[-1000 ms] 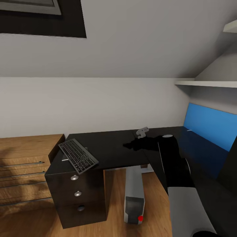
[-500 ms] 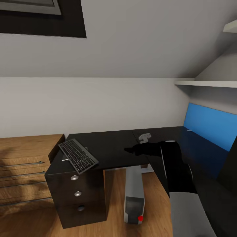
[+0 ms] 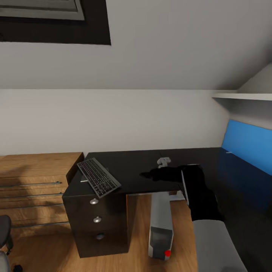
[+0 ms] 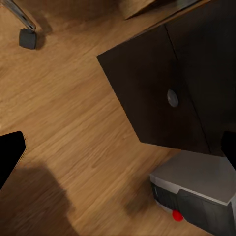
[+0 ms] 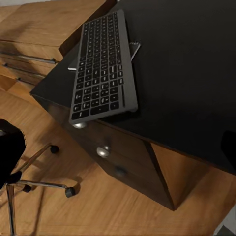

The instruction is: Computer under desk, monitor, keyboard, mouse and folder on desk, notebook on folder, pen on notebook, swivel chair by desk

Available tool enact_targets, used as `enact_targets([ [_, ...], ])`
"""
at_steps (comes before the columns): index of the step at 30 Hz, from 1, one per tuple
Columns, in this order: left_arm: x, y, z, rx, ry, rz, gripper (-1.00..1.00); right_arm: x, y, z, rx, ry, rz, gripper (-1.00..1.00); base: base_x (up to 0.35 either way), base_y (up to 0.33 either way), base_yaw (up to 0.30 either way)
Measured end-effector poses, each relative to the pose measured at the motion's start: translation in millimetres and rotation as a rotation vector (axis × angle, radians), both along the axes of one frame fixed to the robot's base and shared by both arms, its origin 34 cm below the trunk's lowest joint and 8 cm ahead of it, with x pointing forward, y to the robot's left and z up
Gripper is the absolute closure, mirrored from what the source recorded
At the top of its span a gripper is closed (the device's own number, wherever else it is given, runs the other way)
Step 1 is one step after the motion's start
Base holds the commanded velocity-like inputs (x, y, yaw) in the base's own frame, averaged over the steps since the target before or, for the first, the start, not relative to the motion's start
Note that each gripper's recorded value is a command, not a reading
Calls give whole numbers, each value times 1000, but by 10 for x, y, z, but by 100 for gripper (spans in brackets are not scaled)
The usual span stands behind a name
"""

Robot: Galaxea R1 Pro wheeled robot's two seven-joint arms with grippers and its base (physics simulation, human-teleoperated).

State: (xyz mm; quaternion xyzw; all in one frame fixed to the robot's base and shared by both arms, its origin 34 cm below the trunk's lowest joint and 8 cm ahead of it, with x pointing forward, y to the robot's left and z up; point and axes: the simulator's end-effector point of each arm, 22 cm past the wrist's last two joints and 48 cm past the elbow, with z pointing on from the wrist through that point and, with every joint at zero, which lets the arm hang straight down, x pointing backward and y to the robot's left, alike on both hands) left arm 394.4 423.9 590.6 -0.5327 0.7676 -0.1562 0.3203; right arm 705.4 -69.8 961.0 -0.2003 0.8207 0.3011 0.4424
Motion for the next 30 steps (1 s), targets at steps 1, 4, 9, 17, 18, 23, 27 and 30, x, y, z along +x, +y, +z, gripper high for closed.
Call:
enact_targets([
  [1, 0, 1, -2, 1, 1, 1, -100, 4, -3, -13, -2, 3, -2, -100, 0, 0, 278],
  [4, -5, 1, -7, 2, 3, 0, -100, 5, -4, -15, -2, 3, -3, -100, 0, 57, 277],
  [9, 23, -42, 4, 3, -2, -15, -100, 15, -18, 38, 63, 13, -9, -100, 0, 246, 259],
  [17, 26, -48, 1, 6, 1, -19, -100, 71, 48, 44, 153, 38, -31, -100, -1, 41, 227],
  [18, 24, -49, 0, 6, 2, -19, -100, 78, 48, 47, 157, 37, -35, -100, -41, 32, 175],
  [23, 27, -51, 0, 6, 1, -20, -100, 124, 20, 42, 170, 38, -64, -100, -89, 130, 89],
  [27, 30, -55, 0, 5, 1, -20, -100, 108, 45, 48, 197, 42, -61, -100, -126, 218, 24],
  [30, 32, -56, 2, 5, 0, -21, -100, 74, 85, 56, 232, 45, -49, -100, -127, 252, 5],
])
